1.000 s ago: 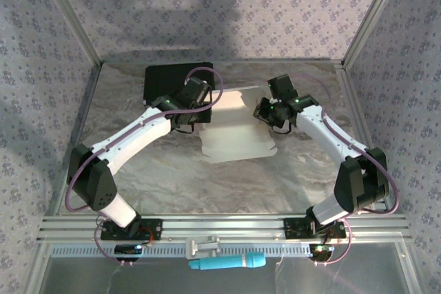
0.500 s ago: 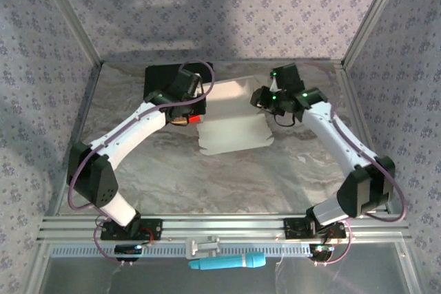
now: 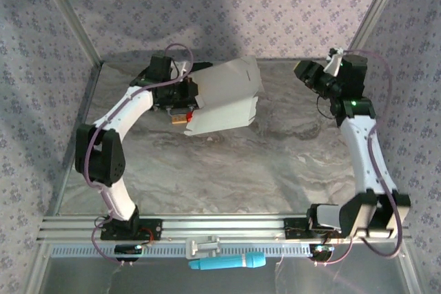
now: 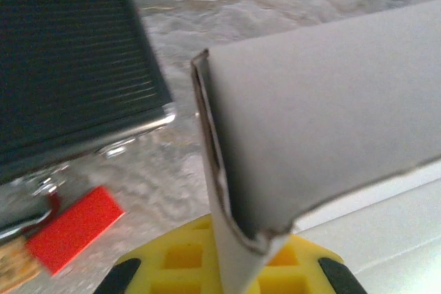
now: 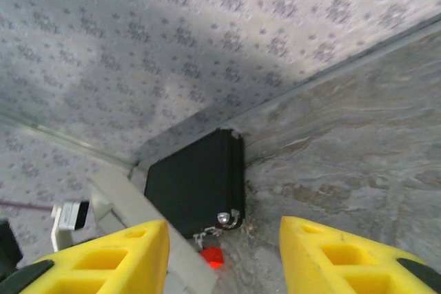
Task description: Fold the paper box
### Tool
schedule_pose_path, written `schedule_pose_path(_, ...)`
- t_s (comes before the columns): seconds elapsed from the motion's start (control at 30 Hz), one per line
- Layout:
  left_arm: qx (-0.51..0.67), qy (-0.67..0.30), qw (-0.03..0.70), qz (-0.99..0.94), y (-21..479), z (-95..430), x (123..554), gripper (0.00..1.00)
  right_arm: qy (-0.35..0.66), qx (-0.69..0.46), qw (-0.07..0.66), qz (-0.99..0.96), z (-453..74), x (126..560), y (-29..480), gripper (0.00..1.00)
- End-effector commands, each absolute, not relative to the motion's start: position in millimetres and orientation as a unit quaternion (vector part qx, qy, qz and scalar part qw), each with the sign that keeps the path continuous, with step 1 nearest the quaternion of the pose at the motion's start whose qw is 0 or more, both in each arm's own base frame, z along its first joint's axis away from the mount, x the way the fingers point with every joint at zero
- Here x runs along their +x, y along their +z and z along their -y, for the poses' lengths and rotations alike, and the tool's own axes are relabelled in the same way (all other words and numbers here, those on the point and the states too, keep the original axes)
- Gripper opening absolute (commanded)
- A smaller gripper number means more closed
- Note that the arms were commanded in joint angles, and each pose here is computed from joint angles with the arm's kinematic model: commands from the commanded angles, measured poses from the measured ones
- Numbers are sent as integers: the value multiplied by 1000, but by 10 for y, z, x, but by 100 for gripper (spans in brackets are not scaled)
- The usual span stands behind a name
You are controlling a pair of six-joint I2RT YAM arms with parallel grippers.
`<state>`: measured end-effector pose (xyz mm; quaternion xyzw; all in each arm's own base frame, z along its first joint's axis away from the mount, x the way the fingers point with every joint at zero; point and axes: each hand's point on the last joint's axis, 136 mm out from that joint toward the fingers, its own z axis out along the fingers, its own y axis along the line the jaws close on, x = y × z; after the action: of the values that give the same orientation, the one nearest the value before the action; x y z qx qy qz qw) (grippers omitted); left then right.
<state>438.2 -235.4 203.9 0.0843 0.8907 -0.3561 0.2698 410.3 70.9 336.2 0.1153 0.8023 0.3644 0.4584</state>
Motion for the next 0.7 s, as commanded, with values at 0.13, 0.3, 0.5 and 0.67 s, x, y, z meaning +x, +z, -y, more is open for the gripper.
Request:
schedule_pose_path(0.13,136,-439,237,-856,2246,2624,4350,0,442,-44,409,-797,-1407,4128,3462,45)
schedule_pose_path(0.3,138,-433,227,-861,2200,2625,4370,0,455,-82,404,-789,-1568,4139,3542,45)
schedule_pose_path(0.5,135,-429,227,-864,2196,2620,4391,0,454,-96,388,-796,-1685,4083,3371,44)
schedule_pose_path(0.67,136,-427,225,-865,2191,2621,4380,0,459,-105,382,-795,-1757,4068,3339,43)
